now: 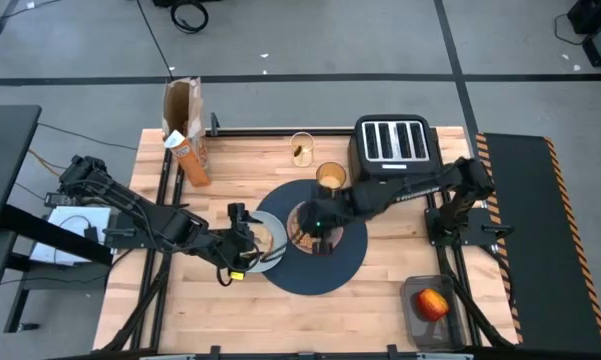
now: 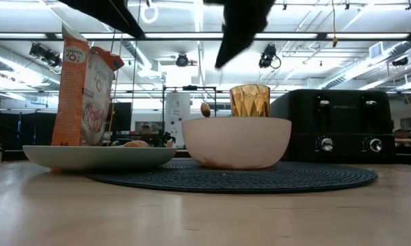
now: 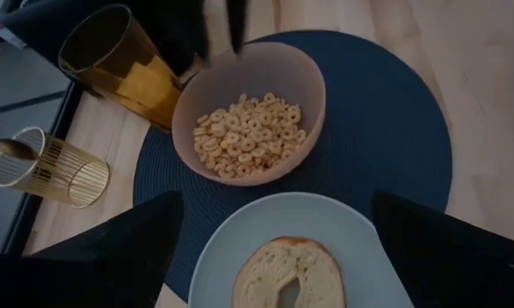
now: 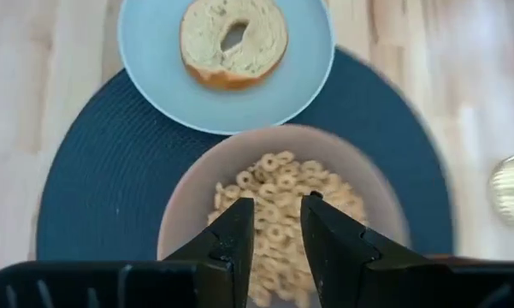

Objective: Arrange a breakfast setting
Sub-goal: Put the gold spoon on the right of the orange bowl

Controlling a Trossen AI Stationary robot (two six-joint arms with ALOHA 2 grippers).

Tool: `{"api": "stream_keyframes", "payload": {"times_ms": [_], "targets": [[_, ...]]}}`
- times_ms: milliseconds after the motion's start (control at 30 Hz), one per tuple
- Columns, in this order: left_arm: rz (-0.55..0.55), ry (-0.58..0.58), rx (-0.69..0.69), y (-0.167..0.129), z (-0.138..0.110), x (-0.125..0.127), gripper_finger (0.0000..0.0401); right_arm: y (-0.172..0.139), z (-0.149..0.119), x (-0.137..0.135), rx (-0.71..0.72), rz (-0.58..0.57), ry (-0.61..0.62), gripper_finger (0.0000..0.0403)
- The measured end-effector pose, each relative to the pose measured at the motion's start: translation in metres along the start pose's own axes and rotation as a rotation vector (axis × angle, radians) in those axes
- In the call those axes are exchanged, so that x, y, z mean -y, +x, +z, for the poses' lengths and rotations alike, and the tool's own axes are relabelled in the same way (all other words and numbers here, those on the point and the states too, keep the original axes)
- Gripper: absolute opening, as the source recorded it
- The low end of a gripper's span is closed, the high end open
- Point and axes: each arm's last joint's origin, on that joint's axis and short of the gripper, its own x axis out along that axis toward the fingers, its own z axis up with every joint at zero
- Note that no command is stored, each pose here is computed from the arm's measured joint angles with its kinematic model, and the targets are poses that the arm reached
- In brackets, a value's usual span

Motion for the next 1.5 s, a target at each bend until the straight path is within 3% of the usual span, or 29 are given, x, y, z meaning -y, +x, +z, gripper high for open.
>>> {"api": "stream_keyframes", "payload": {"times_ms": [133,333,533,800,1167,1500], "targets": [[-0.006,0.017,0.003,-0.002,0.0,-0.001,0.0382,0.029,-0.019,-0.008,0.031,-0.012,0.085,0.0095],[-0.026,-0.014,0.002,-0.002,0.0,0.0,0.0382,0.051,-0.027,-0.012,0.104,0.031,0.121,0.0066],[-0.031,-0.037,0.005,-0.002,0.001,0.0,0.0382,0.091,-0.032,-0.022,-0.047,0.083,0.051,0.001],[-0.031,-0.062,0.001,-0.002,0.0,0.0,0.0382,0.09,-0.024,-0.022,-0.058,0.07,-0.026,0.0008],[-0.029,-0.057,0.006,-0.001,0.001,-0.001,0.0382,0.095,-0.018,-0.03,0.001,0.2,-0.059,0.0007],[-0.029,-0.065,0.005,-0.001,0.001,-0.001,0.0382,0.095,-0.019,-0.031,-0.006,0.206,-0.076,0.0007]]}}
